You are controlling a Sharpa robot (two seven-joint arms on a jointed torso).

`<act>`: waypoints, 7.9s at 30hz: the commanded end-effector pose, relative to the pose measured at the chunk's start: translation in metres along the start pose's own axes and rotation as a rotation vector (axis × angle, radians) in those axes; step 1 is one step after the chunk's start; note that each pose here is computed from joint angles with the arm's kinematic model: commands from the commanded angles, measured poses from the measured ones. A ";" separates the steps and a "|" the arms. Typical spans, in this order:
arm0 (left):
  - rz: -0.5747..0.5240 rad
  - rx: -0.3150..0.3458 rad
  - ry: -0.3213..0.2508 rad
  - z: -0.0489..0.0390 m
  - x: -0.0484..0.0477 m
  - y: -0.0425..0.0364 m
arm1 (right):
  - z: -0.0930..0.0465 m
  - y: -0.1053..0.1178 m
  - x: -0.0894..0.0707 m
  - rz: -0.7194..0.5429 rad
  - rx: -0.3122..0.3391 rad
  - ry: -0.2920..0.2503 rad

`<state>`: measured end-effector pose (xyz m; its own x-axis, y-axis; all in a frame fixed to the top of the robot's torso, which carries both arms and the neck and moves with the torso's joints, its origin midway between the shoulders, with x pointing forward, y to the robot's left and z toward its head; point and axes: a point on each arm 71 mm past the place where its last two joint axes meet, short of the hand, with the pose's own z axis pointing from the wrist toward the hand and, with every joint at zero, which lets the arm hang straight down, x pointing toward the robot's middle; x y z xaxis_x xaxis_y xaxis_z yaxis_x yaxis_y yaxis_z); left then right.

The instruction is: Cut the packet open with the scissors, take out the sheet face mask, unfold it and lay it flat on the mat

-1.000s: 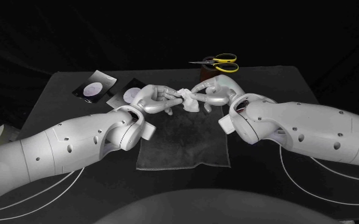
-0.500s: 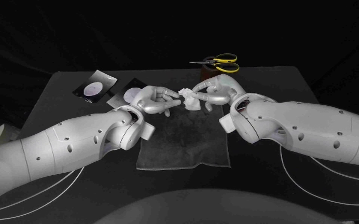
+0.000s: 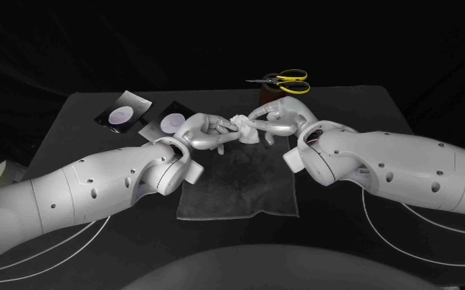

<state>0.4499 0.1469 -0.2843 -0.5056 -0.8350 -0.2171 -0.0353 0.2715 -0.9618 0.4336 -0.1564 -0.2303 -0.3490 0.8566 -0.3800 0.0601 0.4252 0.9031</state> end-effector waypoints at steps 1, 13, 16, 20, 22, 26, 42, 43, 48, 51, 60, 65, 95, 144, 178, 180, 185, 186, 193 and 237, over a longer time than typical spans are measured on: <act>0.001 0.001 0.057 0.0015 0.0066 -0.0013 | 0.000 0.002 0.003 0.003 -0.013 0.026; -0.029 -0.013 0.074 0.0026 0.0095 -0.0009 | -0.001 0.003 0.005 0.006 -0.014 0.040; -0.034 -0.012 0.082 0.0027 0.0103 -0.0010 | -0.001 0.003 0.005 0.005 -0.013 0.038; -0.045 -0.011 0.091 0.0024 0.0106 -0.0011 | 0.000 0.001 0.003 0.003 -0.011 0.033; -0.050 -0.011 0.092 0.0023 0.0102 -0.0009 | 0.000 0.001 0.002 0.003 -0.010 0.031; -0.060 -0.013 0.091 0.0019 0.0089 -0.0003 | 0.001 0.000 0.000 0.001 -0.008 0.025; -0.110 -0.014 0.097 0.0011 0.0076 0.0002 | 0.006 -0.007 -0.010 -0.012 0.009 -0.007; -0.112 -0.013 0.100 0.0011 0.0079 0.0001 | 0.007 -0.008 -0.011 -0.012 0.010 -0.009; -0.120 -0.009 0.116 0.0011 0.0099 -0.0006 | 0.008 -0.009 -0.012 -0.016 0.016 -0.008; -0.131 -0.009 0.122 0.0011 0.0108 -0.0010 | 0.009 -0.010 -0.012 -0.022 0.023 -0.004; -0.171 -0.013 0.125 0.0009 0.0113 -0.0011 | 0.012 -0.013 -0.014 -0.057 0.040 -0.005; -0.187 -0.017 0.123 0.0005 0.0104 -0.0006 | 0.013 -0.015 -0.016 -0.072 0.043 -0.013; -0.207 -0.034 0.158 -0.0015 0.0121 0.0002 | 0.016 -0.016 -0.014 -0.109 0.039 0.016; -0.282 -0.310 0.058 -0.0093 0.0075 0.0180 | -0.024 -0.034 0.028 -0.364 -0.126 0.086; -0.306 -0.279 0.161 -0.0047 0.0234 0.0115 | -0.016 -0.043 0.043 -0.342 -0.109 0.110; -0.304 -0.277 0.167 -0.0042 0.0246 0.0111 | -0.016 -0.045 0.042 -0.352 -0.095 0.110; -0.303 -0.277 0.191 -0.0032 0.0285 0.0100 | -0.016 -0.050 0.039 -0.387 -0.053 0.113; -0.302 -0.276 0.194 -0.0030 0.0291 0.0098 | -0.016 -0.050 0.039 -0.393 -0.047 0.112; -0.289 -0.279 0.223 -0.0019 0.0337 0.0088 | -0.015 -0.053 0.036 -0.419 -0.012 0.093; -0.224 -0.270 0.232 0.0054 0.0367 0.0084 | -0.012 -0.060 0.027 -0.453 0.031 0.056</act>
<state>0.4354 0.1183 -0.3030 -0.6270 -0.7756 0.0728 -0.3948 0.2358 -0.8880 0.4099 -0.1641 -0.2940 -0.3949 0.5521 -0.7344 -0.0656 0.7804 0.6219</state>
